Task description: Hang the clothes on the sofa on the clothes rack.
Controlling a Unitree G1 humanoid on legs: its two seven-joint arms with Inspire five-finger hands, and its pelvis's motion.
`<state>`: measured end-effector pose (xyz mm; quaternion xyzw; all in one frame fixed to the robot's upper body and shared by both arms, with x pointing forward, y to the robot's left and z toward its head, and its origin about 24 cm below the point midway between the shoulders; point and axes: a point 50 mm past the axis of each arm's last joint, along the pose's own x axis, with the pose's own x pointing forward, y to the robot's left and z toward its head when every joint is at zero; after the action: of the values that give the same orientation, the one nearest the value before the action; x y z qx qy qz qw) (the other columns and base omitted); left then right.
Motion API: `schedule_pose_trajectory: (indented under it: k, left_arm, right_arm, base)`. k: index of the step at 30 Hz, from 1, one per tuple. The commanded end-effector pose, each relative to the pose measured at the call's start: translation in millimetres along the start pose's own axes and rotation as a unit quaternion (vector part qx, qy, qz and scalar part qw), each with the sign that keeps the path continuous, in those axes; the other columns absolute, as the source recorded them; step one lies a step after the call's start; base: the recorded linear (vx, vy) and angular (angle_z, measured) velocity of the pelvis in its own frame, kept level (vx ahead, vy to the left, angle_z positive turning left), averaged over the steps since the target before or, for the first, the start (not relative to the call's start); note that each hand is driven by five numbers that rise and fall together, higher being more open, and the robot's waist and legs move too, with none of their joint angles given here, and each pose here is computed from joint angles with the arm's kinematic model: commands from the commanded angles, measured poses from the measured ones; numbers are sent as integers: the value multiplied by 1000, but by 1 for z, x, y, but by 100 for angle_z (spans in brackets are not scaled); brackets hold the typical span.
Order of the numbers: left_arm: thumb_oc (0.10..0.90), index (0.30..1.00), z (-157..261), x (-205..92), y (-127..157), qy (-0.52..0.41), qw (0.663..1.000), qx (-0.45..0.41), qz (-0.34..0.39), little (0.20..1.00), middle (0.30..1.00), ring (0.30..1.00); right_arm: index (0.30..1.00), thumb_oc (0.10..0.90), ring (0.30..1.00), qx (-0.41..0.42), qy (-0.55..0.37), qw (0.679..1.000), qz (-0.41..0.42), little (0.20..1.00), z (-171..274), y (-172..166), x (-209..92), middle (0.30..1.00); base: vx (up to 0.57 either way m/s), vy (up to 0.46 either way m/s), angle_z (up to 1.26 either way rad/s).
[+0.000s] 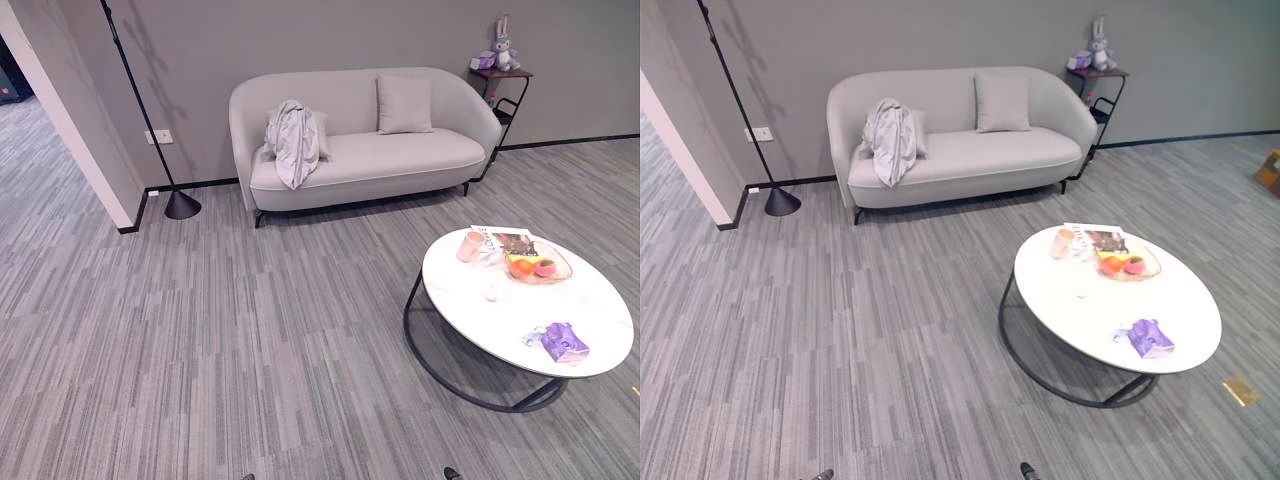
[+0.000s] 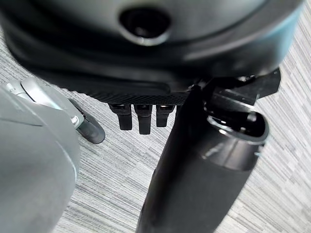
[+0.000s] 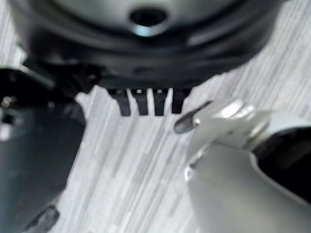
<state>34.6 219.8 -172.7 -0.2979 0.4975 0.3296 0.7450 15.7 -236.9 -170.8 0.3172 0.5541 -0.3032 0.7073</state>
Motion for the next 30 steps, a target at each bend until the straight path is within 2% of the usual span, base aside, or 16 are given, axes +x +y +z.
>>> schedule_pose_trajectory:
  k: [1, 6, 9, 16, 30]
  left_arm:
    - [800, 900, 12, 2, -4, -13, 999, 38, -13, 900, 900, 900]
    - [800, 900, 11, 2, -6, -6, 997, 71, -22, 900, 900, 900]
    - [800, 900, 7, 3, -12, 5, 992, 123, -40, 900, 900, 900]
    - [800, 900, 4, 3, -18, 24, 978, 199, -60, 900, 900, 900]
    - [800, 900, 5, 3, -15, 29, 975, 212, -55, 900, 900, 900]
  right_arm:
    - [900, 800, 900, -14, -2, 1000, 7, 900, 7, 3, 0, 900]
    - [900, 800, 900, -13, -2, 1000, 1, 900, 10, 0, -1, 900]
    - [900, 800, 900, -29, -3, 1000, -1, 900, 14, -1, -1, 900]
    - [900, 800, 900, -104, -1, 995, 6, 900, 23, 2, -1, 900]
    - [900, 800, 900, -143, 10, 990, 15, 900, 19, 1, -1, 900]
  base:
    - [0, 0, 0]
    - [0, 0, 0]
    - [0, 0, 0]
    - [0, 0, 0]
    - [2, 8, 0]
